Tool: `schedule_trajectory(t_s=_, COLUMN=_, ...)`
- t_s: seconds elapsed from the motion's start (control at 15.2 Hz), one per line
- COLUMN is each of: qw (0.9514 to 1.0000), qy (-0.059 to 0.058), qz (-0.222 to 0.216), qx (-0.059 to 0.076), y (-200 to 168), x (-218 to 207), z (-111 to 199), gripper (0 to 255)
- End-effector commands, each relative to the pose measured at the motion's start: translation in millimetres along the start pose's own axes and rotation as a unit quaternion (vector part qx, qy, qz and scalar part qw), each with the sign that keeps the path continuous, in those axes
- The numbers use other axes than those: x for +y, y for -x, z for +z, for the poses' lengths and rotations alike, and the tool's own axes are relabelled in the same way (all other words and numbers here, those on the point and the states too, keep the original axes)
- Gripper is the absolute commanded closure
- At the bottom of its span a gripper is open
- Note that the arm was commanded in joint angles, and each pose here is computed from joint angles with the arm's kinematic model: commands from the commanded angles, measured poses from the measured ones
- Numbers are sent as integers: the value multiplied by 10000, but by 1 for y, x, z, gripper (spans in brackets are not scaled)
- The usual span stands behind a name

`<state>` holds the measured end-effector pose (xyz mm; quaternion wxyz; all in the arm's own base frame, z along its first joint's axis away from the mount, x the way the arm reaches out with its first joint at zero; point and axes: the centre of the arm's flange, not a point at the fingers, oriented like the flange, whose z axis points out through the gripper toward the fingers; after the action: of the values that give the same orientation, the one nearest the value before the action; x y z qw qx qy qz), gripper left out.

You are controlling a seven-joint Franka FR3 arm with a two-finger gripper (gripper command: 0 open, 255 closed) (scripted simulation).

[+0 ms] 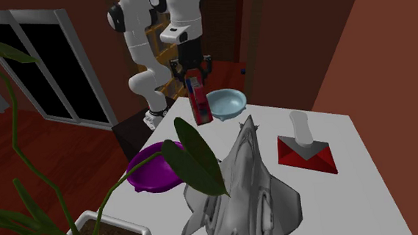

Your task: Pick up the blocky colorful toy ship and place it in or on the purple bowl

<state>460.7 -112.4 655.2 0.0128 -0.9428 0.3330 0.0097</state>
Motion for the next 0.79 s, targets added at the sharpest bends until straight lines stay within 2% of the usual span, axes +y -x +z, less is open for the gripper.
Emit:
schedule_trajectory(t_s=0.0, qw=10000, qy=-2, qz=-1, qx=4, y=0, x=-1, z=-11, gripper=255)
schedule_trajectory(t_s=0.46, qw=10000, qy=-2, qz=-1, qx=4, y=1, x=-1, z=-45, gripper=255)
schedule_trajectory(t_s=0.73, qw=10000, qy=-2, qz=-1, qx=4, y=-39, x=33, z=-47, gripper=255)
